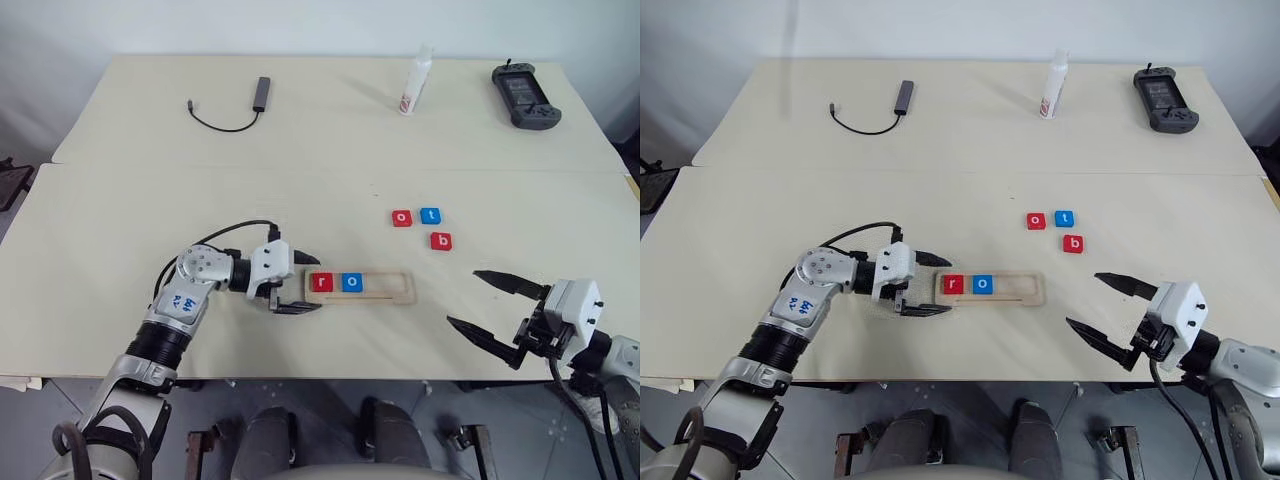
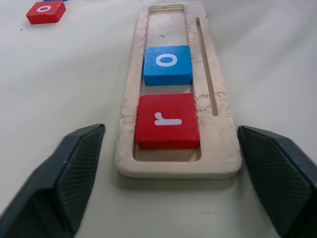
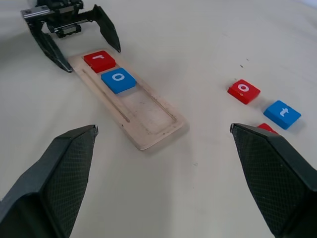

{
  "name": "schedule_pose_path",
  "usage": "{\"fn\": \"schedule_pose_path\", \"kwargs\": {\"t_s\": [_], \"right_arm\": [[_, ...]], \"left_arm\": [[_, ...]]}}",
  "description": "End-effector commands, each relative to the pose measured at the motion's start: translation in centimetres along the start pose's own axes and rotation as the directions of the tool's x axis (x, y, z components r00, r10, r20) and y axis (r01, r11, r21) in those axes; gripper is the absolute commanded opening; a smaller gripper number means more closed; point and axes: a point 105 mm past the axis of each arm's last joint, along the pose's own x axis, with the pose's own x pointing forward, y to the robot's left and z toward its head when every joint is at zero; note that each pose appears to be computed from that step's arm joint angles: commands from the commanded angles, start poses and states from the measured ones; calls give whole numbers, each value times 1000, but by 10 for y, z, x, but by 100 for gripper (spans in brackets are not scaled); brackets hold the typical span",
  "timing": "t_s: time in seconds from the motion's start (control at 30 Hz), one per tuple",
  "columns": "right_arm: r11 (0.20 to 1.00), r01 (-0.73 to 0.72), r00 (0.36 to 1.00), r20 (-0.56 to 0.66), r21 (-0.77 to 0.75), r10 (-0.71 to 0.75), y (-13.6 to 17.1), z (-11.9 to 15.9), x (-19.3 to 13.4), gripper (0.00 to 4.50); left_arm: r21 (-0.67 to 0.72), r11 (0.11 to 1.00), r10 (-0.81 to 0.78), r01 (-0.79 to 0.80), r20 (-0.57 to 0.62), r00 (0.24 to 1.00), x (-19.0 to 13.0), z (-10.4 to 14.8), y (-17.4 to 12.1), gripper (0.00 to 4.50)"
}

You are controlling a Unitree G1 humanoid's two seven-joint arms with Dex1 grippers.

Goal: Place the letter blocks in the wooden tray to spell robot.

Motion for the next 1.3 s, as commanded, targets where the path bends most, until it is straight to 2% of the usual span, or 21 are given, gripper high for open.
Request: {"fn": "schedule_pose_path", "kwargs": {"t_s": [0.03,0.13,0.33,0.4,0.53,0.6,0.7,0.8,0.97,1.13,1.3], "right_arm": [[994,107,994,32,26,-108,-11,7,-13,450],[982,182,983,16,43,-182,-18,1,-27,450],[933,360,933,-23,6,-360,-27,-20,-65,450],[922,387,922,-27,-1,-387,-28,-23,-73,450],[917,400,916,-23,6,-399,-30,-28,-76,450],[927,375,927,-32,13,-374,-34,-27,-66,450],[946,323,946,-41,25,-322,-53,-10,-36,450],[963,268,956,-130,28,-262,-76,6,-4,450],[973,229,913,-349,15,-210,-105,17,52,450],[970,241,882,-424,30,-206,-119,18,89,450],[971,235,881,-429,33,-199,-123,21,104,450]], "left_arm": [[-24,1000,14,-14,-9,1000,-19,-9,-5,444],[-39,999,36,-37,-12,999,-38,-15,-9,444],[14,985,169,-173,139,976,-83,-14,-14,444],[-9,985,172,-173,144,975,-87,-14,-18,444],[-121,976,208,-184,238,949,-91,3,-20,444],[-116,975,212,-189,247,945,-89,9,-21,444],[-134,967,246,-217,266,932,-88,18,-20,444],[-157,955,287,-252,265,921,-88,22,-20,444],[-165,936,344,-311,251,905,-81,23,-25,444],[-194,910,408,-366,276,870,-77,30,-24,444],[-208,892,447,-402,271,852,-76,33,-26,444]]}}
